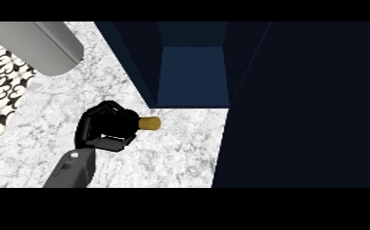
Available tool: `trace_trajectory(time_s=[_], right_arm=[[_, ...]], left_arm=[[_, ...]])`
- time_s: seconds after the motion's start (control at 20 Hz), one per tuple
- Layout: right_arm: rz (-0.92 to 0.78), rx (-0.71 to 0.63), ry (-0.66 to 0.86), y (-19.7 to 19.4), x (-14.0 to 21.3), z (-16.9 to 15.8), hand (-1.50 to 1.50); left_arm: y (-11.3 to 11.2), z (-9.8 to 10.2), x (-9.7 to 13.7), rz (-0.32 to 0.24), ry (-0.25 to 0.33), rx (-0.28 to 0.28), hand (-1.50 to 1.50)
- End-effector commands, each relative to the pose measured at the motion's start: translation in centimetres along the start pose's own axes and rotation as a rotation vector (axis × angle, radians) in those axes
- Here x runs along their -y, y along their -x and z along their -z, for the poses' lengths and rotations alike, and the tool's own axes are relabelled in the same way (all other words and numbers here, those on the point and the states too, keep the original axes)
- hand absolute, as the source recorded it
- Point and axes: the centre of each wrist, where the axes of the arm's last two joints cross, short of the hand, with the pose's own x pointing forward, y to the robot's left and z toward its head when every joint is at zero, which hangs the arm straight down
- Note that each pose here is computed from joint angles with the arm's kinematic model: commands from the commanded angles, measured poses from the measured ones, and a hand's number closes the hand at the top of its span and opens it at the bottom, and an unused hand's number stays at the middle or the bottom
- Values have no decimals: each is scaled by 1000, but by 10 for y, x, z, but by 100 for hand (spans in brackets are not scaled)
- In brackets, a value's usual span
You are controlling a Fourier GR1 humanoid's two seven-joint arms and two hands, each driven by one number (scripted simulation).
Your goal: Pick up the wine, place it into the cabinet and close the cabinet
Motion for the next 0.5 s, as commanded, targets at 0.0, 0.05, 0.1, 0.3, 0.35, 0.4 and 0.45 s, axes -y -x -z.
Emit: trace_trajectory(time_s=[0.0,0.05,0.1,0.3,0.35,0.4,0.45], right_arm=[[22,4,-66,-15,3,-20,-150],[32,-19,-54,-12,9,-20,-150],[32,-14,-61,-10,-5,-11,-150],[17,-4,-45,-14,8,-22,-150],[21,-18,-61,-6,6,-19,-150],[28,-33,-51,-7,2,-17,-150],[30,-8,-20,-3,12,-9,-150]], left_arm=[[-5,19,41,-64,9,8,150],[-6,5,49,-53,25,60,150],[-10,11,57,-56,32,89,150],[-30,2,66,-93,53,135,150],[-45,24,69,-45,53,156,150],[-53,21,74,-72,92,163,150],[-64,26,89,-110,96,146,150]])
